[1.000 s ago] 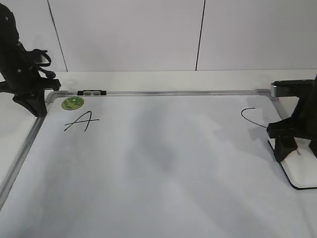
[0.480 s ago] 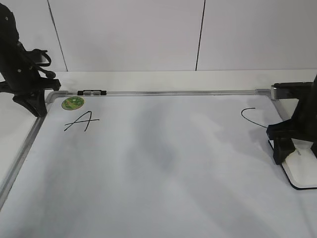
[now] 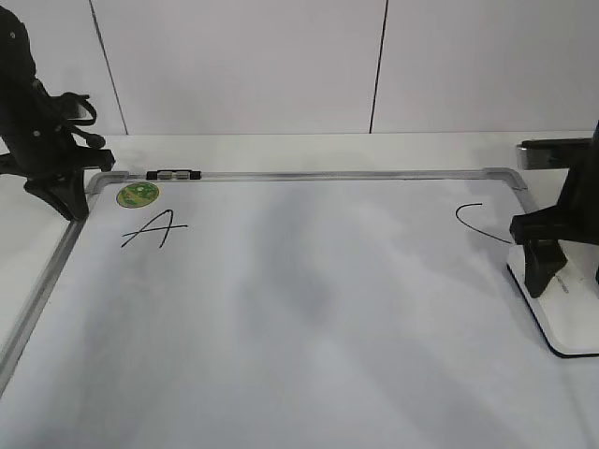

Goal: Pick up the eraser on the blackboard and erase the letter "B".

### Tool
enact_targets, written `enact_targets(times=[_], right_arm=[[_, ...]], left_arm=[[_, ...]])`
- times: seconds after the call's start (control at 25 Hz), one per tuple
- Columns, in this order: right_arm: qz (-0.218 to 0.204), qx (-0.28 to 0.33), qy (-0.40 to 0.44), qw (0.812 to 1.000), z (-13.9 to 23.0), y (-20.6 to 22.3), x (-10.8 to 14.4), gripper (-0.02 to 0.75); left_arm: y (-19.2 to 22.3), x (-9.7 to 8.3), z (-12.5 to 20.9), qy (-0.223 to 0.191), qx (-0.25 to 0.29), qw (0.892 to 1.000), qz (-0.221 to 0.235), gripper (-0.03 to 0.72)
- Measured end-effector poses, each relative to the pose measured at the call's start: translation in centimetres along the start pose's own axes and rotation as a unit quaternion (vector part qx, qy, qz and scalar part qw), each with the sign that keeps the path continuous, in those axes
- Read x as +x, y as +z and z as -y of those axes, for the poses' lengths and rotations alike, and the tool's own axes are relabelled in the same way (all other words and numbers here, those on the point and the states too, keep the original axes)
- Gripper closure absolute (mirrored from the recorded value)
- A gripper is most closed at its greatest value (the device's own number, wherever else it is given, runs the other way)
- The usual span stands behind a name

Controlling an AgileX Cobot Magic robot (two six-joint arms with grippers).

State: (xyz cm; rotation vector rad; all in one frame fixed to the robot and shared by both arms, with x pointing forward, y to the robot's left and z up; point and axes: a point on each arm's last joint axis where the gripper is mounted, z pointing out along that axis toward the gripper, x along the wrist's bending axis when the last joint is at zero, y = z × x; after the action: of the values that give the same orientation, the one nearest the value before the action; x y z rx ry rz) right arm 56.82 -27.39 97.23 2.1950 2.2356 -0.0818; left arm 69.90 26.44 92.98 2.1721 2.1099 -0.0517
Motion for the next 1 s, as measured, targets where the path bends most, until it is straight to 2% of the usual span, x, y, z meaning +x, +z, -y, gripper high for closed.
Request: enact_targets(times=[0.16,0.36,0.68,0.76,1.0], right_arm=[[0.001,0.01,0.001,1.0,-0.3,-1.5,0.0,0.103],[-0.001,-0.029,0.004,1.0,-1.7,-3.7,-0.1,0.124],[-0.059,-0.059,0.03,0.996,-1.2,-6.3,0.8,0.158],[-0.061,-0.074,0.03,0.995,-0.7,-7.4,0.7,0.159],[-0.066,-0.122,0.03,0.99,1.1,-10.7,0.5,0.16]], left_arm=[[0.0,0.0,0.0,0.0,0.0,1.0,0.0,0.654],[0.0,0.0,0.0,0.0,0.0,1.0,0.0,0.654],[0.0,0.0,0.0,0.001,0.0,1.0,0.0,0.635],[0.0,0.0,0.0,0.005,0.002,1.0,-0.001,0.607],[0.0,0.2,0.0,0.011,0.002,1.0,-0.009,0.461]])
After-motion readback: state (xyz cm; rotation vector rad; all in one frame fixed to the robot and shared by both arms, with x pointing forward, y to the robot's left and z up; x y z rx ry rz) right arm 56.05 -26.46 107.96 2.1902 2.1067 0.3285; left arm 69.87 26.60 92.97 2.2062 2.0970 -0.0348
